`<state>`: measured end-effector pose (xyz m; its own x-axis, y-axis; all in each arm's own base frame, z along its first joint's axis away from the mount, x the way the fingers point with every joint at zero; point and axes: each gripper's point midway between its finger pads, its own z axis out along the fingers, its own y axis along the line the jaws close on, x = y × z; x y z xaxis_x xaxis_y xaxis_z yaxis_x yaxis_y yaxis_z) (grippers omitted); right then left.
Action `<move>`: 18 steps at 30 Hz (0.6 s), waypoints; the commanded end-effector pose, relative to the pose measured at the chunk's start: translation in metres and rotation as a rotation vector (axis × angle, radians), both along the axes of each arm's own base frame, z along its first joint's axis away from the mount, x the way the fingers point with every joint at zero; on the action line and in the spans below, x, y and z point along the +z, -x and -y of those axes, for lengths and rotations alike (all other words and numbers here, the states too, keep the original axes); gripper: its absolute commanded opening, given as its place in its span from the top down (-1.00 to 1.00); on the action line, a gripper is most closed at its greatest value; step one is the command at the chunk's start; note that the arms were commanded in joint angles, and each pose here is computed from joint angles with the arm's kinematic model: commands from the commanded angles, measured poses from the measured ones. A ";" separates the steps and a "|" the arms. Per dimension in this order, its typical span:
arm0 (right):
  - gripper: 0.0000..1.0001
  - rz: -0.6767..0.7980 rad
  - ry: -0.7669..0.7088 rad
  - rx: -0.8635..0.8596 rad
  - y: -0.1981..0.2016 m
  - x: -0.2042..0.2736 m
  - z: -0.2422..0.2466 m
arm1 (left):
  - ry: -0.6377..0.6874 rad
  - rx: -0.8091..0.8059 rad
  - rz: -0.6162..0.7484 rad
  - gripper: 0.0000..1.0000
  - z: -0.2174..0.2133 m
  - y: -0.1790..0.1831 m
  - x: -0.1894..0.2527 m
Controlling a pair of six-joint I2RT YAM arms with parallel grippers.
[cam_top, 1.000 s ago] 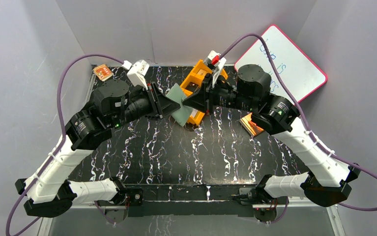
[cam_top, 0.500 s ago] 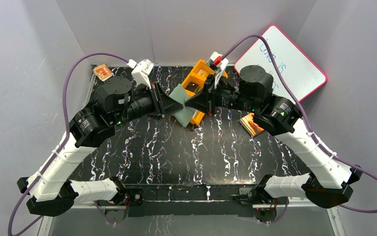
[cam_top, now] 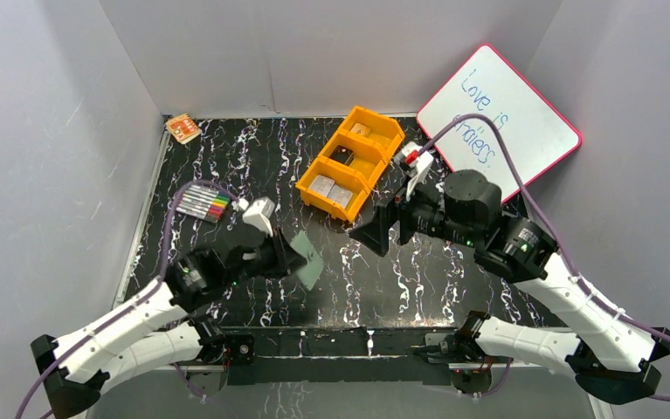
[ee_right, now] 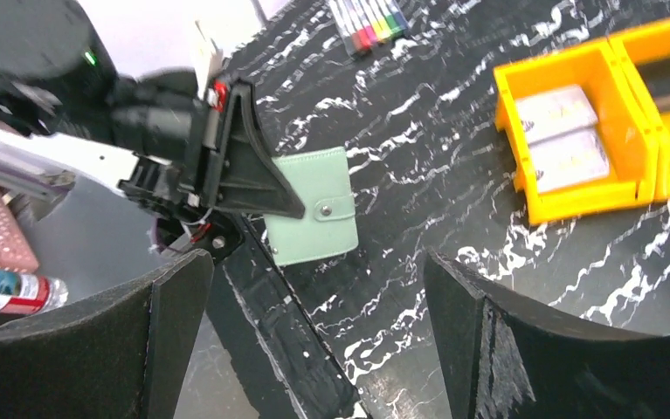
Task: Put the credit cards into the card holder
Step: Place the card holder at the center of the board.
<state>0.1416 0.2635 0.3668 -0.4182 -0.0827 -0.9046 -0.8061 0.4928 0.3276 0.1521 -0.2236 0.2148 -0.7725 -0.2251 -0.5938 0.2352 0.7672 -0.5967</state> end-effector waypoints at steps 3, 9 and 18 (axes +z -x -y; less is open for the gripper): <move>-0.97 -0.033 -0.057 -0.156 -0.019 -0.029 0.007 | 0.075 0.110 -0.082 1.00 -0.003 0.000 -0.085; -0.97 -0.076 -0.041 -0.216 -0.024 -0.053 0.012 | -0.093 0.153 -0.135 1.00 -0.020 0.000 -0.138; -0.97 -0.069 -0.024 -0.256 -0.029 -0.057 0.018 | -0.303 0.240 -0.192 -0.13 -0.052 0.001 -0.163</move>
<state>0.1621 0.2462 0.2881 -0.5328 -0.0175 -0.8460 -0.6367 0.6668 0.3872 0.1440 -0.1906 0.0464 -0.8503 -0.2390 -0.4688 -0.0152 0.9016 -0.4322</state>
